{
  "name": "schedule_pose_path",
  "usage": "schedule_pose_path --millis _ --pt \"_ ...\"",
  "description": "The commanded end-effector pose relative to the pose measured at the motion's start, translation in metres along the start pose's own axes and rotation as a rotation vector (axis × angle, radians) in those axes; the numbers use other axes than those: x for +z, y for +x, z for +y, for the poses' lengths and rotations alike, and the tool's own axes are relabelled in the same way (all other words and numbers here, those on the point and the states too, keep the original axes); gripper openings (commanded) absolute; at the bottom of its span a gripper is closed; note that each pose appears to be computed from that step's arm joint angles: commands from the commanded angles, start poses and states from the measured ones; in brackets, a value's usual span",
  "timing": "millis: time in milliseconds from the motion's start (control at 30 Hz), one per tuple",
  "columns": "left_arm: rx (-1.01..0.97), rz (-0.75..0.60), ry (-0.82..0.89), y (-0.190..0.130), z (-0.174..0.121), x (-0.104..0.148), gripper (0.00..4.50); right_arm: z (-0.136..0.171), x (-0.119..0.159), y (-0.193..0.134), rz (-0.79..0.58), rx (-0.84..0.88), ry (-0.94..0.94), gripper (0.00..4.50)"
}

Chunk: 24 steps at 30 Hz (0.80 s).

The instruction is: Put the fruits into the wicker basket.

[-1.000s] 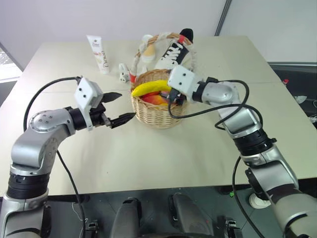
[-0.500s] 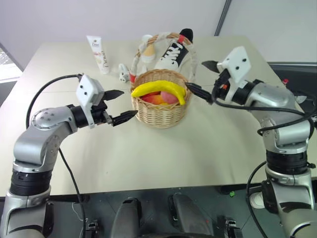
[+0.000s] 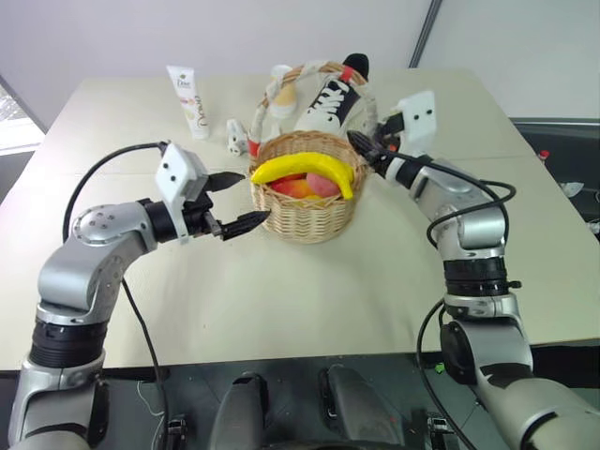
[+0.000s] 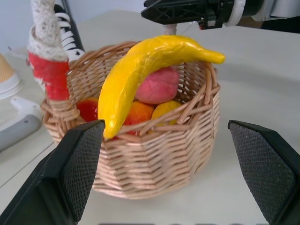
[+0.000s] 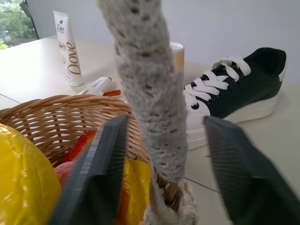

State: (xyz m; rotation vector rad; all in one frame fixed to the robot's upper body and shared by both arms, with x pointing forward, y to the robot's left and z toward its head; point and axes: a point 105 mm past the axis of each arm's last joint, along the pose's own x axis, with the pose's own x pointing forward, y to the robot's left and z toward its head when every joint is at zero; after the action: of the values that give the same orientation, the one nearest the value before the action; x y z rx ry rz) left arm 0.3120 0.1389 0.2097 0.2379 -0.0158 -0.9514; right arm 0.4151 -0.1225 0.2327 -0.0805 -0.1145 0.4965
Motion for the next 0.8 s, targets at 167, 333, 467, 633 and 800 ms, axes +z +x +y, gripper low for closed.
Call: schedule_pose_path --millis 167,333,467,633,800 --pt "0.016 -0.046 0.043 -0.006 -0.002 0.015 4.5 -0.014 0.037 -0.01 -0.123 -0.049 -0.045 0.03" --pt "0.001 -0.057 0.042 -0.001 -0.002 0.016 4.5 -0.056 0.053 -0.043 -0.138 -0.219 -0.115 0.03" --pt "-0.028 -0.067 0.041 0.006 -0.003 0.016 4.5 -0.1 0.06 -0.084 -0.122 -0.392 -0.165 0.03" --pt "-0.084 -0.087 0.043 0.02 -0.006 0.018 4.5 -0.152 0.051 -0.139 -0.065 -0.641 -0.207 0.03" --pt "-0.117 -0.1 0.047 0.029 -0.007 0.02 4.5 -0.169 0.038 -0.161 -0.033 -0.737 -0.193 0.03"
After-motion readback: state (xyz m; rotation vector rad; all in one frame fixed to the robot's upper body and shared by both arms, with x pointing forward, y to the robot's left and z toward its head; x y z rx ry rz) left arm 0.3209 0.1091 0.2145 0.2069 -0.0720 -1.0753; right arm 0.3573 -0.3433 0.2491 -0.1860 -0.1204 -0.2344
